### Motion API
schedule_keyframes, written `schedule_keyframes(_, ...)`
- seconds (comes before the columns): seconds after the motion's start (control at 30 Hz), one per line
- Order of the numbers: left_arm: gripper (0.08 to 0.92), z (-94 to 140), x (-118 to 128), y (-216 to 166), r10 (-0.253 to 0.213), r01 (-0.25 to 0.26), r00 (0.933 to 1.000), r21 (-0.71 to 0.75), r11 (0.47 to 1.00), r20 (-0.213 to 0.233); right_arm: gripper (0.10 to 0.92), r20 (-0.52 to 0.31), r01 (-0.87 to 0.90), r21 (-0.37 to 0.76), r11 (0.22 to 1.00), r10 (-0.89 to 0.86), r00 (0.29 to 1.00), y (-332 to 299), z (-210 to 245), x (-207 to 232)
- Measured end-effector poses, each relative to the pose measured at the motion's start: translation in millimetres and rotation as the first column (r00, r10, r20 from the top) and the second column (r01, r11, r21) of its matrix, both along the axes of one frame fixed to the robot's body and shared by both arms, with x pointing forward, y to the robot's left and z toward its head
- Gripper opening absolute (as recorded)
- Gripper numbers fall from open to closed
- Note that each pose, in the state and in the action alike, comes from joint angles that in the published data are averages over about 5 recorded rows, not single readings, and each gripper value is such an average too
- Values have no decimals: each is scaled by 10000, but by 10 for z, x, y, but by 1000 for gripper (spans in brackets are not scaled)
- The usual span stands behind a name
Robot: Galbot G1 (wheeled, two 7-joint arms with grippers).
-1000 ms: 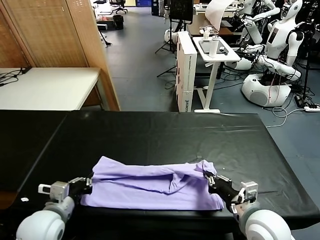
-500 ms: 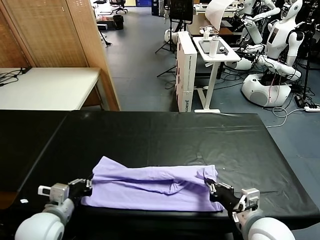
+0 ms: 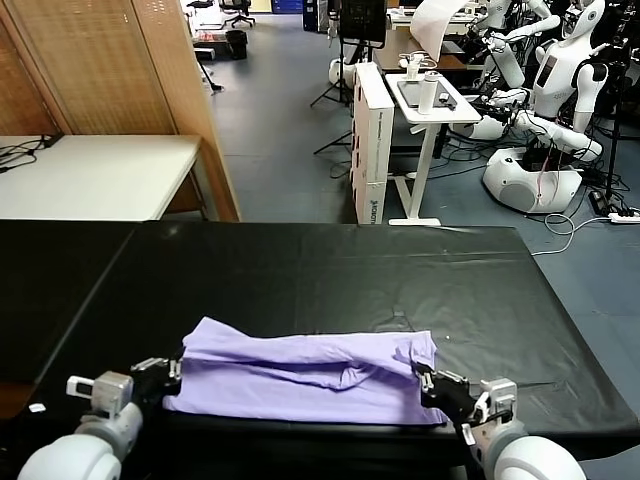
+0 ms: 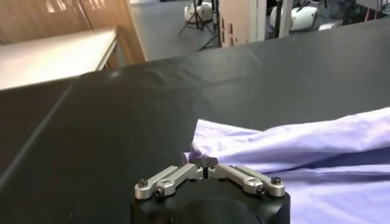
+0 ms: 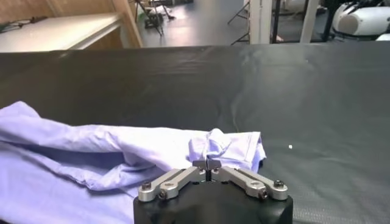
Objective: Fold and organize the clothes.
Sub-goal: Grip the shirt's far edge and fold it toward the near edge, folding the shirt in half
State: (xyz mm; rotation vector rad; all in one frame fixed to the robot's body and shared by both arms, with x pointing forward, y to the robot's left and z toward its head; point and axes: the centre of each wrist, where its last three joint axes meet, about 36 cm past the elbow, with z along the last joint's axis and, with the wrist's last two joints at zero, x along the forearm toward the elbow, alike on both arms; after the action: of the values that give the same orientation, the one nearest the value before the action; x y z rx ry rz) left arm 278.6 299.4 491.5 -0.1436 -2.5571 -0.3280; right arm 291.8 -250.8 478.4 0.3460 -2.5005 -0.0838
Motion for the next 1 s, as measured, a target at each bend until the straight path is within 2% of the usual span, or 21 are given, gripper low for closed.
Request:
schedule_keyframes(0.4, 146, -101, -268, -105, -29, 65, 9972, 488, 9988, -743, 141, -62, -3, -14, 10000, 3, 10000, -4, -48, 43)
schedule_keyframes(0.8, 146, -262, -236, -63, 362, -297, 9940, 632, 9976, -1037, 142, -107, -45, 14, 10000, 45, 9999, -6, -41, 28)
schedule_keyframes(0.9, 158, -260, -241, -66, 351, -282, 9939, 668, 9974, -1041, 199, -151, -104, 14, 9999, 104, 9998, 1, -20, 17)
schedule_keyframes(0.97, 199, -248, -253, -70, 333, -259, 9941, 728, 9970, -1031, 299, -170, -150, 20, 9999, 151, 9997, 14, 4, 0)
schedule_keyframes(1.0, 248, -237, -261, -71, 323, -246, 9943, 759, 9968, -1020, 356, -185, -156, 7, 9999, 156, 9997, 20, 15, -8)
